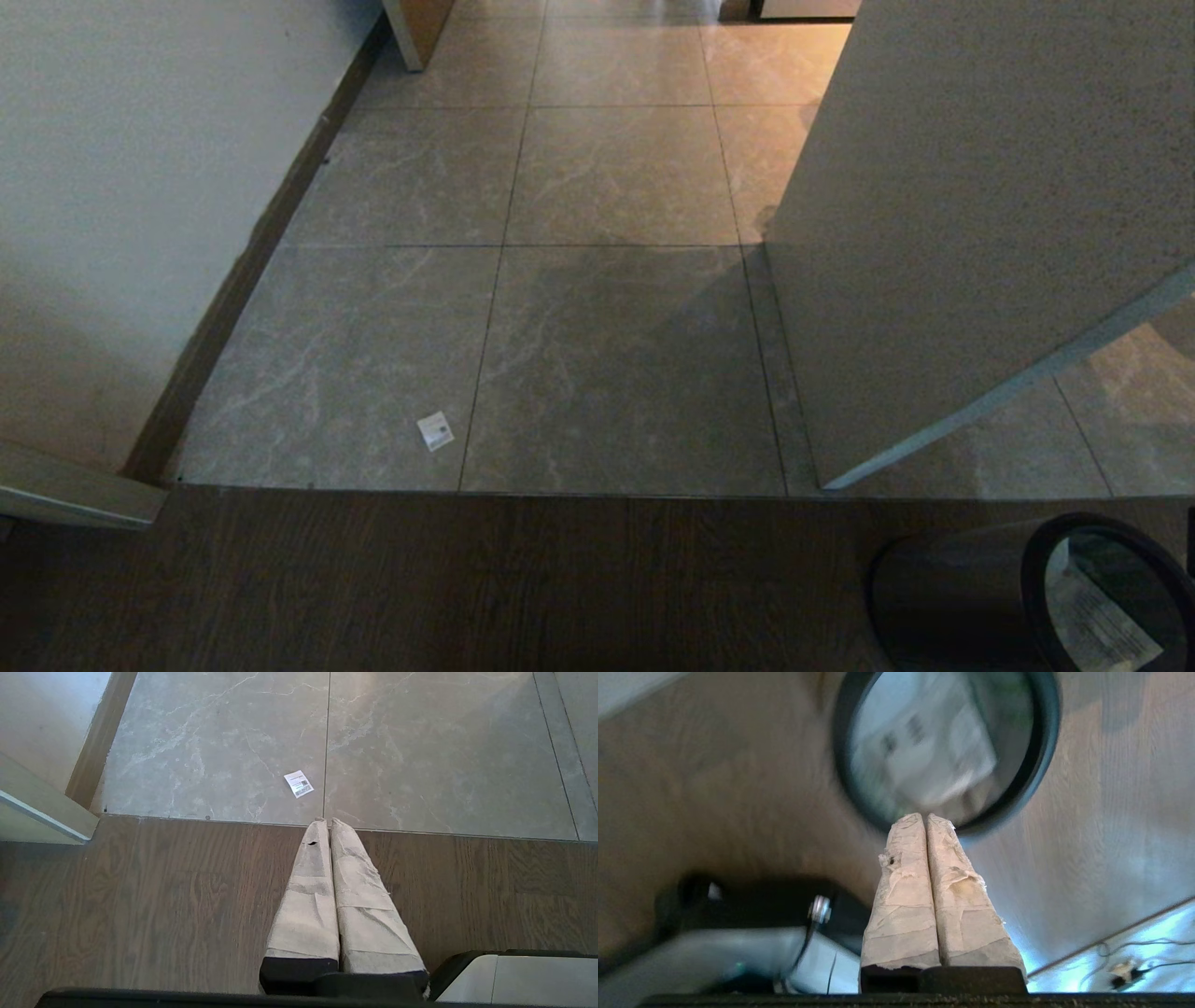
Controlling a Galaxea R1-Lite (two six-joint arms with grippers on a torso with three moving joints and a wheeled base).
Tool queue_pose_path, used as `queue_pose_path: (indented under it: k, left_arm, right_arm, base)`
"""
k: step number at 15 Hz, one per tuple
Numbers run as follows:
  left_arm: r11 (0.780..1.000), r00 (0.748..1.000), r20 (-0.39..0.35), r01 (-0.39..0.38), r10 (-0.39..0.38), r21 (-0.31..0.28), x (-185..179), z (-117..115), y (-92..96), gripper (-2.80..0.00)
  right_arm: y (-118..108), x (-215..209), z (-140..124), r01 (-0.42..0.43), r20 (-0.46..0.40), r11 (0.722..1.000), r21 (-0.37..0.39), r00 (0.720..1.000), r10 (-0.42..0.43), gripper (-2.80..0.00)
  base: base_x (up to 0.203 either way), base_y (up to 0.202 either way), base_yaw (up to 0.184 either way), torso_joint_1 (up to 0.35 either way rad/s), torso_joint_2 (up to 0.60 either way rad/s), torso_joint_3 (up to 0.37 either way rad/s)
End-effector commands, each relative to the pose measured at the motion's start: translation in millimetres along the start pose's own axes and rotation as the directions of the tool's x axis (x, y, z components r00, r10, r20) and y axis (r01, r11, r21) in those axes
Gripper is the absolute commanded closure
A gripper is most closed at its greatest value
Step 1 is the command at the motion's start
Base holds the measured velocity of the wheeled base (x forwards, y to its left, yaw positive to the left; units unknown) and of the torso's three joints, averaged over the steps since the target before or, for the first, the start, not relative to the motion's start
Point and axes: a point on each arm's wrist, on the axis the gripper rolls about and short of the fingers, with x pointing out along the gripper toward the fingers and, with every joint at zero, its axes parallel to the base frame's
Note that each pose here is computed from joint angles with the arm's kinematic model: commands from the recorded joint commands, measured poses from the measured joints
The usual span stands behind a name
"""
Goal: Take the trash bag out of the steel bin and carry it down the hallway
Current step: Place the outer trash can on the ground
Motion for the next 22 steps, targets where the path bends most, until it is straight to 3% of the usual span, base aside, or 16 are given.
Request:
queue_pose_path:
  k: [1, 2, 3, 5, 8, 14, 19, 22]
  left_arm:
    - [1.0, 1.0, 0.0, 0.001, -0.001, 0.0, 0, 0, 0.0, 0.0]
    - [1.0, 1.0, 0.0, 0.001, -0.001, 0.0, 0, 0, 0.0, 0.0]
    - [1.0, 1.0, 0.0, 0.0, 0.0, 0.0, 0, 0, 0.0, 0.0]
    - [1.0, 1.0, 0.0, 0.001, -0.001, 0.0, 0, 0, 0.0, 0.0]
    - [1.0, 1.0, 0.0, 0.001, -0.001, 0.0, 0, 0, 0.0, 0.0]
    - [1.0, 1.0, 0.0, 0.001, -0.001, 0.0, 0, 0, 0.0, 0.0]
    - [1.0, 1.0, 0.0, 0.001, -0.001, 0.0, 0, 0, 0.0, 0.0]
    - [1.0, 1.0, 0.0, -0.001, 0.001, 0.0, 0, 0, 0.0, 0.0]
  right_arm:
    - [-22, 47, 14, 0.009, -0.07, 0.998, 0.054, 0.998, -0.006, 0.0]
    - [-32, 58, 21, -0.001, -0.044, 0.998, 0.066, 0.999, 0.004, 0.0]
    - [-44, 70, 25, -0.015, -0.023, 0.999, 0.045, 1.0, 0.016, -2.8]
    - [-65, 86, 28, -0.045, -0.001, 0.999, -0.012, 0.999, 0.045, -2.8]
    - [-83, 96, 27, -0.067, 0.017, 0.998, -0.007, 0.998, 0.067, -2.8]
    - [-89, 110, 14, -0.088, -0.051, 0.994, -0.061, 0.995, 0.085, -2.8]
    - [-122, 138, 3, -0.045, -0.065, 0.983, -0.177, 0.997, 0.034, -2.8]
    - [-128, 146, -4, -0.049, -0.088, 0.974, -0.221, 0.996, 0.03, -2.8]
  base:
    - [0.0, 0.0, 0.0, 0.0, 0.0, 0.0]
    - [0.0, 0.0, 0.0, 0.0, 0.0, 0.0]
    - [0.0, 0.0, 0.0, 0.0, 0.0, 0.0]
    - [0.0, 0.0, 0.0, 0.0, 0.0, 0.0]
    - [0.0, 0.0, 0.0, 0.0, 0.0, 0.0]
    - [0.0, 0.0, 0.0, 0.0, 0.0, 0.0]
    - [0.0, 0.0, 0.0, 0.0, 0.0, 0.0]
    - [0.0, 0.0, 0.0, 0.0, 0.0, 0.0]
